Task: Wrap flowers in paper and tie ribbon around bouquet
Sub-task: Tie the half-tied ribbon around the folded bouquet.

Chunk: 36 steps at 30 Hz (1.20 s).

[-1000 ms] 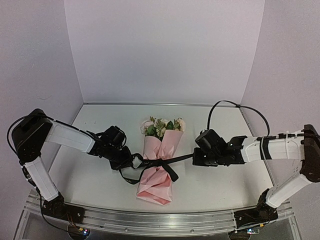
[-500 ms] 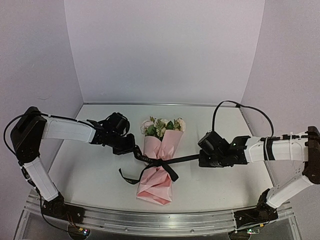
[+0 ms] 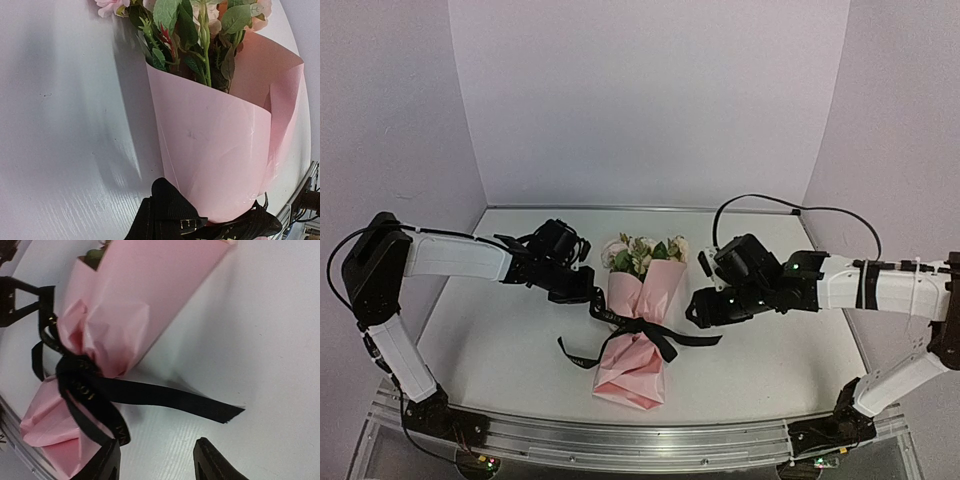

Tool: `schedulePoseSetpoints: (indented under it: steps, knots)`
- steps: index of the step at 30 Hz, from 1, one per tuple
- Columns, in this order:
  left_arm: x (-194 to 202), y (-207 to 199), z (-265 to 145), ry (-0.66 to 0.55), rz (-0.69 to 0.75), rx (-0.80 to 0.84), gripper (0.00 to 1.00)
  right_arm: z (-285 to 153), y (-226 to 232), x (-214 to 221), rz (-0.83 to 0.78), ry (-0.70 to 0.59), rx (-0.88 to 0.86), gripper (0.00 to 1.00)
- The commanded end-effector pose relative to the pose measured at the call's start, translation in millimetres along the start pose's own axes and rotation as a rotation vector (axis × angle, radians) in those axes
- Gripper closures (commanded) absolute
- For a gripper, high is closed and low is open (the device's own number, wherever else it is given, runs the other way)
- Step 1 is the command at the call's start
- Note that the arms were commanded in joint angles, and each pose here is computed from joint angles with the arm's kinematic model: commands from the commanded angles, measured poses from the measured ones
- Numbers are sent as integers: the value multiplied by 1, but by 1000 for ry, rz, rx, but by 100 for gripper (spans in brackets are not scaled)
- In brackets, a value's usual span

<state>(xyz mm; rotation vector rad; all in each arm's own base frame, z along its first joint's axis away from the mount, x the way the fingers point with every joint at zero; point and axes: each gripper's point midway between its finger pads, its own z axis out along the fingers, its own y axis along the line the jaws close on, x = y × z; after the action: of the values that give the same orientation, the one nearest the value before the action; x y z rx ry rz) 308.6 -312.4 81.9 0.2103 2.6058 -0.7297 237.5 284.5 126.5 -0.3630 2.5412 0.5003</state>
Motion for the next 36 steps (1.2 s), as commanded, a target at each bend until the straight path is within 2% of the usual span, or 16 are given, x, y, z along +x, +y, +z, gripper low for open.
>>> schedulePoseSetpoints:
  steps: [1, 5, 9, 16, 21, 28, 32, 36]
  knots:
    - [-12, -16, -3, -18, 36, 51, 100, 3, 67, -3, -133, 86, -250, 48]
    - [-11, -17, -3, -13, 37, 57, 100, 16, 96, -8, -173, 122, -320, 50]
    - [-11, -17, -4, -13, 38, 57, 100, 29, 105, -10, -187, 143, -329, 51]
    - [-13, -19, -7, -20, 41, 63, 100, 45, 105, -7, -190, 165, -306, 59]
    - [-12, -19, -8, -17, 42, 67, 100, 50, 104, -6, -185, 172, -297, 69]
    - [-11, -19, -8, -15, 40, 75, 100, 56, 101, -1, -180, 191, -284, 75]
    - [-10, -18, -8, -15, 36, 75, 100, 57, 99, -1, -176, 186, -269, 83]
    - [-10, -12, -10, -16, 27, 68, 100, 55, 94, -6, -171, 166, -239, 97]
